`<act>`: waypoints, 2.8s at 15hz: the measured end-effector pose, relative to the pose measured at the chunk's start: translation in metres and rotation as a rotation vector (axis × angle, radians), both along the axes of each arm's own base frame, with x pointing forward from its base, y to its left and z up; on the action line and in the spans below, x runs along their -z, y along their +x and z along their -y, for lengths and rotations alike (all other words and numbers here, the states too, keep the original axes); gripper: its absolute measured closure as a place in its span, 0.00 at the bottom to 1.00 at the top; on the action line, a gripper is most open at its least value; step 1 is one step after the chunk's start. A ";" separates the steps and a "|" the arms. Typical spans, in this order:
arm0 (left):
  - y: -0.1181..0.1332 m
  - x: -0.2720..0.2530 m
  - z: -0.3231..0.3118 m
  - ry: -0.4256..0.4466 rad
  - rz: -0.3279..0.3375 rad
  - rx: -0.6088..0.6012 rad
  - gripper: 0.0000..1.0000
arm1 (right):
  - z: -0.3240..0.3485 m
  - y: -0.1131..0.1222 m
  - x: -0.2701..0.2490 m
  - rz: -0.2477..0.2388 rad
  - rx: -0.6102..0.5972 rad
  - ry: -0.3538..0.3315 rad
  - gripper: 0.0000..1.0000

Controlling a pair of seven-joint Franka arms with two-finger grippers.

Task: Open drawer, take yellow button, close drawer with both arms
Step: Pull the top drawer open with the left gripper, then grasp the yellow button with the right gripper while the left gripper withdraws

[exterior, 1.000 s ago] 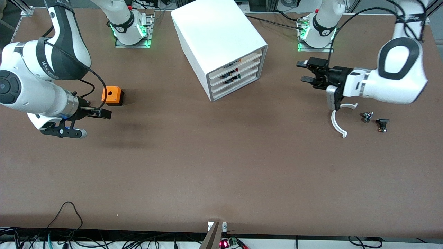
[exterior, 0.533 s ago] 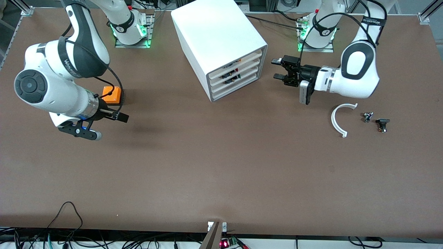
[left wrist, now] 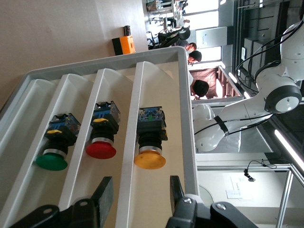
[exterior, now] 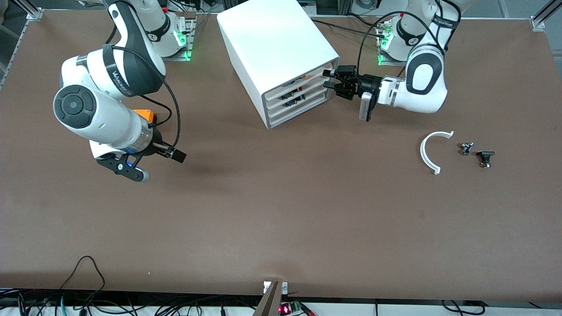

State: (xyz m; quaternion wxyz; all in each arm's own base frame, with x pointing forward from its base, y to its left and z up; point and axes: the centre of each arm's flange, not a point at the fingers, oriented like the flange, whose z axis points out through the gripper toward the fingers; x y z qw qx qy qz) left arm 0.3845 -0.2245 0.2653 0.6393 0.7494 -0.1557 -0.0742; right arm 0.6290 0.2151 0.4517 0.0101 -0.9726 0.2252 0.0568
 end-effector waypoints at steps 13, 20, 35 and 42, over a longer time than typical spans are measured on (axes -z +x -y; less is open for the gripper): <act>-0.020 0.032 0.021 -0.056 -0.019 -0.002 0.85 | -0.056 0.010 -0.027 0.053 0.164 0.048 0.00; 0.023 0.026 -0.012 -0.019 0.000 -0.037 0.85 | -0.105 0.008 -0.039 0.084 0.252 0.073 0.00; 0.132 -0.004 -0.085 0.190 -0.101 -0.007 0.16 | -0.282 -0.074 -0.047 0.129 0.584 0.211 0.00; 0.163 -0.118 -0.119 0.666 -0.141 0.126 0.00 | -0.353 -0.122 -0.001 0.084 0.679 0.215 0.00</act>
